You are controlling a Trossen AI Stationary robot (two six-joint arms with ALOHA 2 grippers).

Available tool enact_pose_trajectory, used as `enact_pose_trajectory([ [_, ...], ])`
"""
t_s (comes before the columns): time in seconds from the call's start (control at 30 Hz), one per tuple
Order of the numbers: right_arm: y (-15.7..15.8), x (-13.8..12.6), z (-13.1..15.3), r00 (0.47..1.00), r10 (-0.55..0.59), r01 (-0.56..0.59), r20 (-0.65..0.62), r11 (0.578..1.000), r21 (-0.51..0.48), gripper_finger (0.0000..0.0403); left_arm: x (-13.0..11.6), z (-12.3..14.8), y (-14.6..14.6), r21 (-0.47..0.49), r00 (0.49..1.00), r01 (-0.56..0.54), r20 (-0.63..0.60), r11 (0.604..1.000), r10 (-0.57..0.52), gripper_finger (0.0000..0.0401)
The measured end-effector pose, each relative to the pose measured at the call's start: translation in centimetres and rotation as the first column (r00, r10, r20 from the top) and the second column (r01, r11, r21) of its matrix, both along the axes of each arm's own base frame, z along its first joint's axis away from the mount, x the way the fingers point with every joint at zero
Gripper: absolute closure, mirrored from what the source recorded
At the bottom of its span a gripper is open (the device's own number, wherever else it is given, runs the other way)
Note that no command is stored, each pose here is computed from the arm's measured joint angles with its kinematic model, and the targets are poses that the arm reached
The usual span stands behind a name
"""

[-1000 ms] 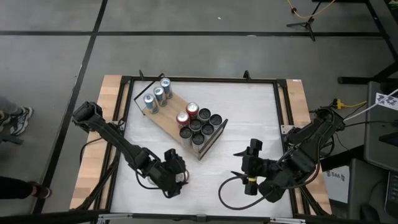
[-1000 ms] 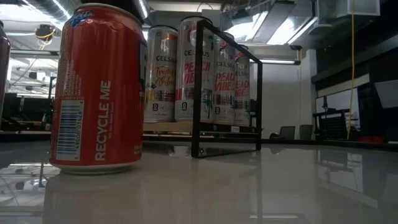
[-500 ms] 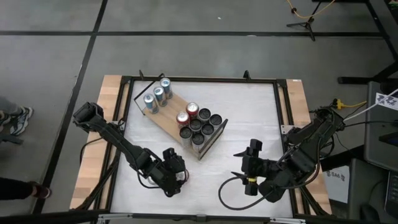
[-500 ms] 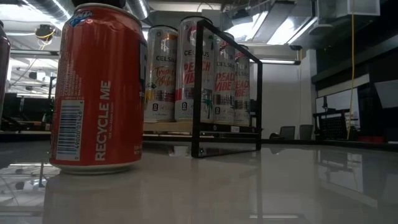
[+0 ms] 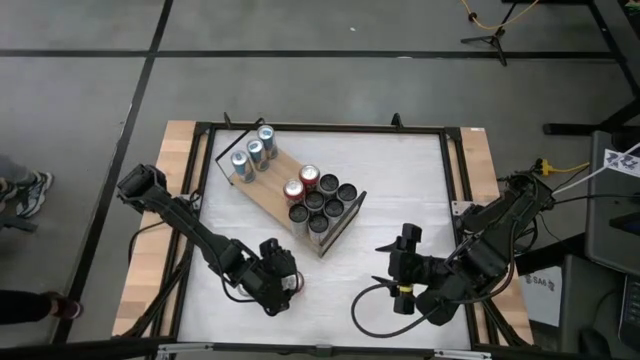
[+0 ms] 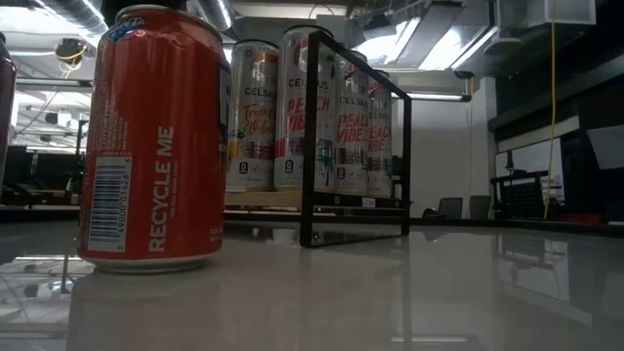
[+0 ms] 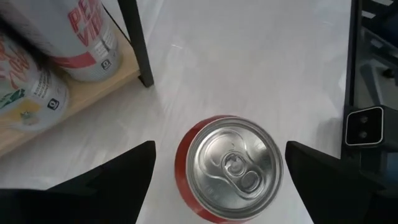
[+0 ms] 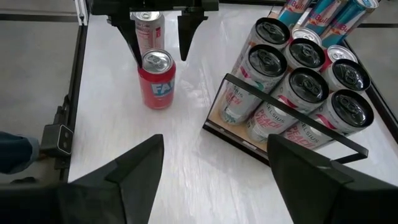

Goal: Place canned beverage on shelf
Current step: Put the red soda can on the shelf aligned with the other red soda cans

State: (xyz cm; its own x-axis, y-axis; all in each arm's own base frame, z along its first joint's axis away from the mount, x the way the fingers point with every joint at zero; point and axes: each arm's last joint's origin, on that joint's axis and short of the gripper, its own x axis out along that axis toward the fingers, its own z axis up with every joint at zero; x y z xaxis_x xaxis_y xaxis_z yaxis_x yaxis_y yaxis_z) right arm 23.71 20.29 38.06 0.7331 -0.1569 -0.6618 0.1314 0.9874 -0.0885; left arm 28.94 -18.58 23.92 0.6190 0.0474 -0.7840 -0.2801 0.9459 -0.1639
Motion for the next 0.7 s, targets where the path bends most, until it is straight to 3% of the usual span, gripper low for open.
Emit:
enact_pose_trajectory([
  [0.7,0.0,0.0,0.0,1.0,0.005,-0.005,-0.002,1.0,-0.006,0.0123,-0.2,-1.1,-0.3,-0.012,0.999,0.021,0.025,1.0,-0.02,0.0048],
])
